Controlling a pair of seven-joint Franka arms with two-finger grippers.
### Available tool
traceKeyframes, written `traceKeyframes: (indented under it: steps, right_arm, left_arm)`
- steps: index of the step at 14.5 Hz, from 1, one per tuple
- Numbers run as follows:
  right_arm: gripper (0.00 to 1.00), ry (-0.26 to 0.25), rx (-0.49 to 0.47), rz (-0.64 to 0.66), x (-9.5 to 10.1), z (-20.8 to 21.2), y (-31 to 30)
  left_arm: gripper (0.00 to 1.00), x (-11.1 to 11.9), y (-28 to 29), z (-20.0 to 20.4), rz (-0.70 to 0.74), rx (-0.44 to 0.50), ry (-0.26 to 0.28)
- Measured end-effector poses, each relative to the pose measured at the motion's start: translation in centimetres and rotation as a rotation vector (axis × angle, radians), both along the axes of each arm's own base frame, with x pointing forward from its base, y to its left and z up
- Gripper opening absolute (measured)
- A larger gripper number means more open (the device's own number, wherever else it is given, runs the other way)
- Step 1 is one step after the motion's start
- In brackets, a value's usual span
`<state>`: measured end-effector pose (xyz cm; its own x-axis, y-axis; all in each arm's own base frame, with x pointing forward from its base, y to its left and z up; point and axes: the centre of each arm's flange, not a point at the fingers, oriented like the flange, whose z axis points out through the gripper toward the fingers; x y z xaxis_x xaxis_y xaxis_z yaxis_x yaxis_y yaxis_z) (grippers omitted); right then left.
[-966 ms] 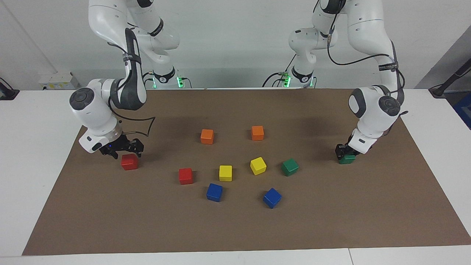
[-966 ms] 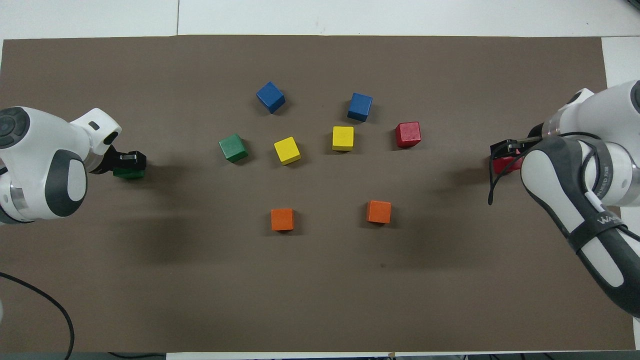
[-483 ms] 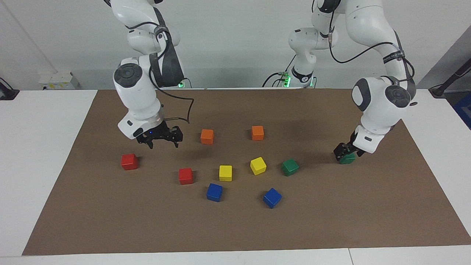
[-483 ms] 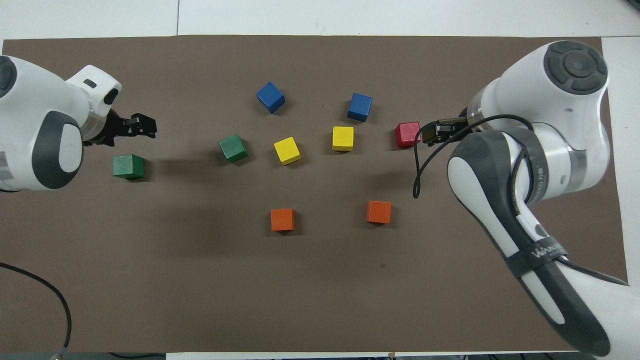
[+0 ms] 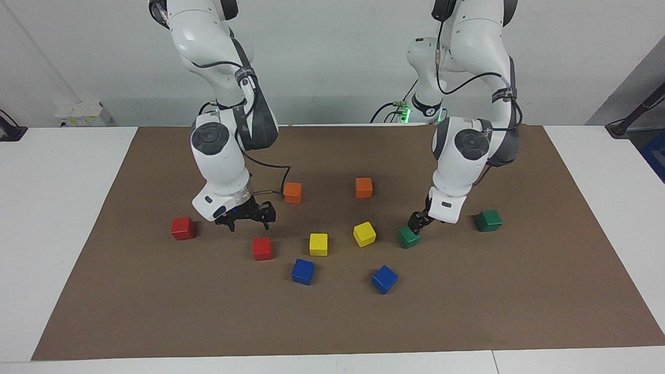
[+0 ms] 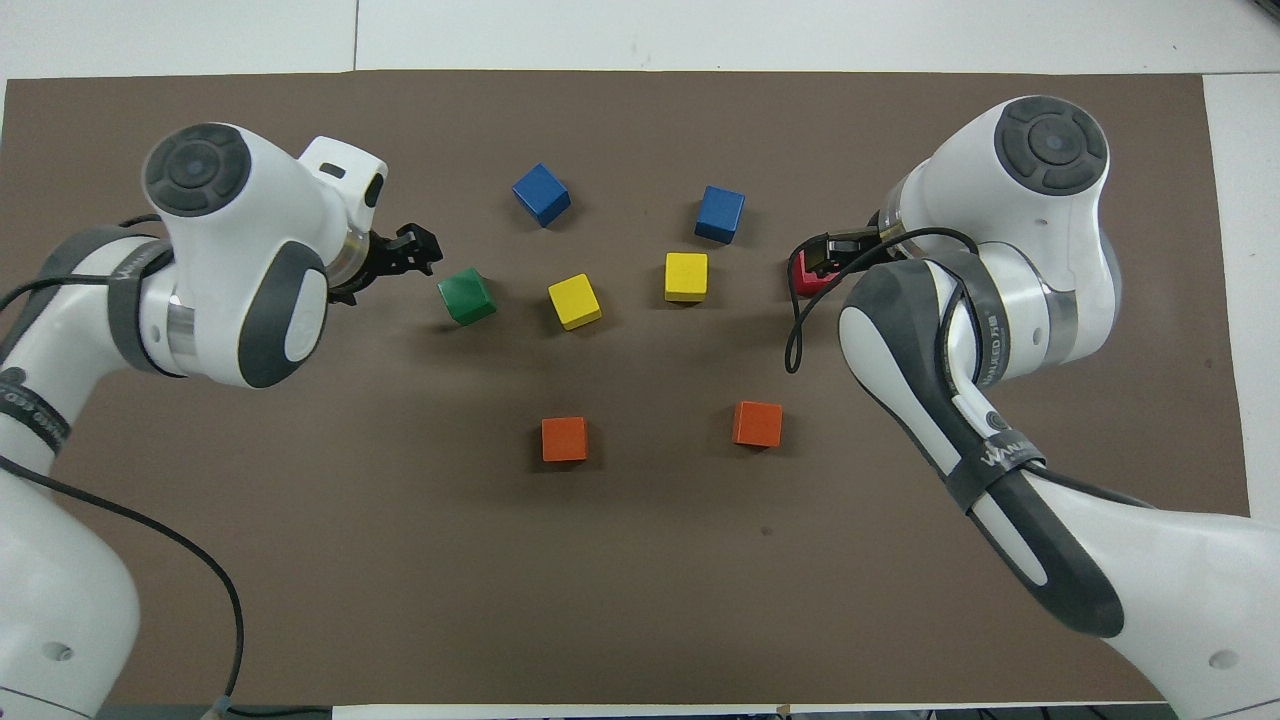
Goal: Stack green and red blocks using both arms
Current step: 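Grasp the second green cube with the left gripper while the right gripper grasps red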
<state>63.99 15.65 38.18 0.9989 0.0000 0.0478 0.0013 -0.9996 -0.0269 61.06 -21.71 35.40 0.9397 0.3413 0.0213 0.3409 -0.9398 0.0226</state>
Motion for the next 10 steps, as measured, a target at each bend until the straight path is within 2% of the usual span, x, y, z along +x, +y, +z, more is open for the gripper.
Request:
traceKeyframes:
  steps: [4, 10]
  right_arm:
    - [1.00, -0.016, 0.006, -0.009, 0.3, -0.8, 0.5]
    - [1.00, -0.029, 0.013, -0.028, 0.9, -2.9, 1.0]
  left_arm:
    - [1.00, 0.1, -1.1, -1.8, 0.052, 0.002, -0.005]
    - [1.00, 0.0, -2.3, -2.9, 0.056, 0.021, -0.028]
